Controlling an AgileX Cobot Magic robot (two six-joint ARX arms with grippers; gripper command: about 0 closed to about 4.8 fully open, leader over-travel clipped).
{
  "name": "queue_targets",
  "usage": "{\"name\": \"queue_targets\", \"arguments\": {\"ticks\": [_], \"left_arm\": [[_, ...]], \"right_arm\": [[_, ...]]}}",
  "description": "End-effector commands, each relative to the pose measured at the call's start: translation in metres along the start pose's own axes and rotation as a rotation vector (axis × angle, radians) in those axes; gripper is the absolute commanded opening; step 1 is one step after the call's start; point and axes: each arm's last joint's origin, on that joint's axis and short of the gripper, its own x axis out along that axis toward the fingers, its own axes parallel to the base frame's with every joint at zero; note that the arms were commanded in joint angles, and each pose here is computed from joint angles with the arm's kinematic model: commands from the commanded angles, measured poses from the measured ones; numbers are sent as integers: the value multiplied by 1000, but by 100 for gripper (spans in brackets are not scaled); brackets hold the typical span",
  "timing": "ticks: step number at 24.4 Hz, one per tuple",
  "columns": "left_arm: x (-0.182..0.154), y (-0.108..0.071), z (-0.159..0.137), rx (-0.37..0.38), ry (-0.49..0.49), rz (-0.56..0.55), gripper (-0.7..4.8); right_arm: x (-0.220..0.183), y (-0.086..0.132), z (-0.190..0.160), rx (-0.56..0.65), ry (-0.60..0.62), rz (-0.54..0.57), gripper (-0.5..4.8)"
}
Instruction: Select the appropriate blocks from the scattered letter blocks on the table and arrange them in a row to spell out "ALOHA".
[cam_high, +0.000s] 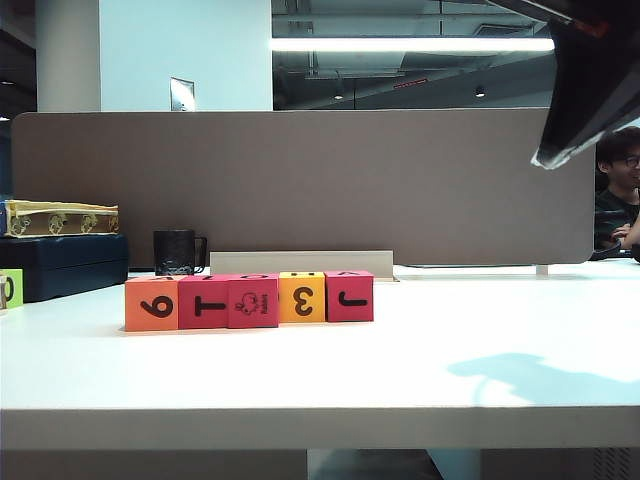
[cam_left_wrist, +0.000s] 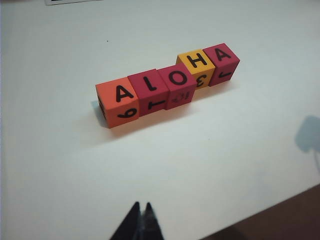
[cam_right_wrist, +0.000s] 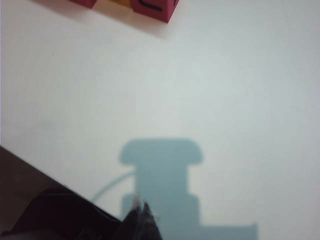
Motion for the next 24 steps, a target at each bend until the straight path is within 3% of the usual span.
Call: {"name": "queue_targets", "arguments": {"ticks": [1,21,24], "left_arm": [[-1,0,-3,-6,41,-7,-5],[-3,0,-5,-4,50,-2,-6],[-9,0,-1,81,-46,15,-6]], "right_arm": [[0,0,-4,5,44,0,-1],[0,0,-4,5,48,4,-1],[0,0,-4,5,48,4,-1]]}}
